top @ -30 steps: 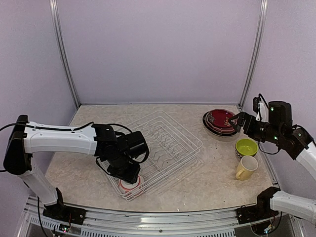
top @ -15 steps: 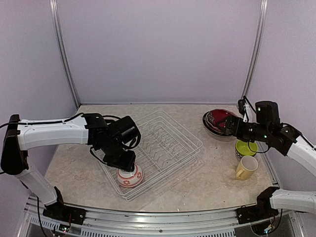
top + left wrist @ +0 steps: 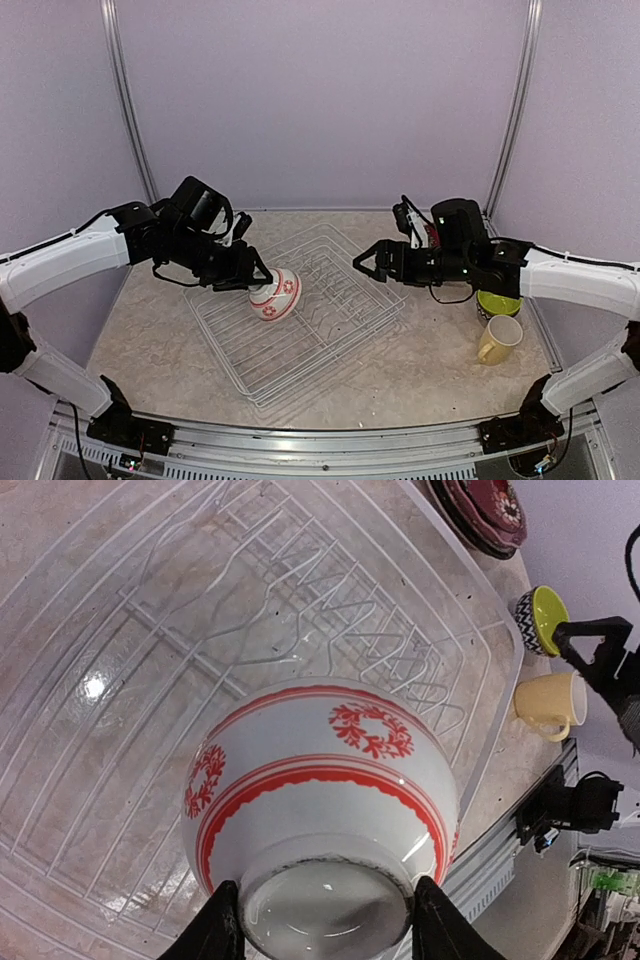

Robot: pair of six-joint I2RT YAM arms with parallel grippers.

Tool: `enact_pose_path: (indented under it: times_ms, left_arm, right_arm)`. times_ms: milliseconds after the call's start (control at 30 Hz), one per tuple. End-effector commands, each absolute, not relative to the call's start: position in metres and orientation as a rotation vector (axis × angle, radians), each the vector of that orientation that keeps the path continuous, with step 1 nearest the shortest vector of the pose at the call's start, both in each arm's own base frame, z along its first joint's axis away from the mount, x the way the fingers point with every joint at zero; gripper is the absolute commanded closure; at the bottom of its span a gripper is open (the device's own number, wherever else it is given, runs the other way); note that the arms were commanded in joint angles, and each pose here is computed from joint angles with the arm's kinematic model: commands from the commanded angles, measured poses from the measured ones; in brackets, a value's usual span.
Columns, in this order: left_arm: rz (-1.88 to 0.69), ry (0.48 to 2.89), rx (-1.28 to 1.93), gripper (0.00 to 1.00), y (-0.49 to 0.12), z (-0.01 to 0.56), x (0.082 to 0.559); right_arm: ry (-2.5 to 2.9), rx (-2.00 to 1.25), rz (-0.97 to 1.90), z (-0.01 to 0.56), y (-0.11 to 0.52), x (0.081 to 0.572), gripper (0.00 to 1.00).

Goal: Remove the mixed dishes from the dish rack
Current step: Pass from the left arm to the right

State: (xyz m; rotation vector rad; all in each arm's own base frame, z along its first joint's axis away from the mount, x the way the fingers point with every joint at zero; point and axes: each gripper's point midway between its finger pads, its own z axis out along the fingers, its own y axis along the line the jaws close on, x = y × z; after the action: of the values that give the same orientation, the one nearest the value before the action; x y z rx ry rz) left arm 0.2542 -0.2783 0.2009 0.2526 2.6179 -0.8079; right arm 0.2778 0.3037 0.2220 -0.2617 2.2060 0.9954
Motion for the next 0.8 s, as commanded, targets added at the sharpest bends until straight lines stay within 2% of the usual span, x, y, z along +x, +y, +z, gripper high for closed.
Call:
enact_pose_path:
  times_ms: [0,233,333,400,633,767]
  left_arm:
    - [-1.107,2.401,0.262,0.74,-0.299,0.254,0.269]
    - [-1.327,2.264,0.262,0.77,-0.309,0.291,0.278]
    - [-1.370,2.250,0.272,0.76,-0.313,0.296,0.278]
    - [-1.389,2.247,0.265,0.77,-0.314,0.296,0.278]
    - [-1.476,2.219,0.253,0.77,-0.321,0.301,0.278]
    - [-1.506,2.212,0.255,0.77,-0.324,0.301,0.278]
  right_arm:
    - [2.029,-0.377,1.297,0.262,0.371,0.274,0.00]
    - [1.881,-0.475,1.603,0.290,0.433,0.264,0.00]
    - [1.848,-0.482,1.650,0.295,0.443,0.263,0.05]
    - [1.810,-0.476,1.692,0.299,0.445,0.261,0.12]
    - [1.721,-0.452,1.817,0.306,0.442,0.251,0.49]
    - [1.713,-0.451,1.810,0.308,0.439,0.250,0.66]
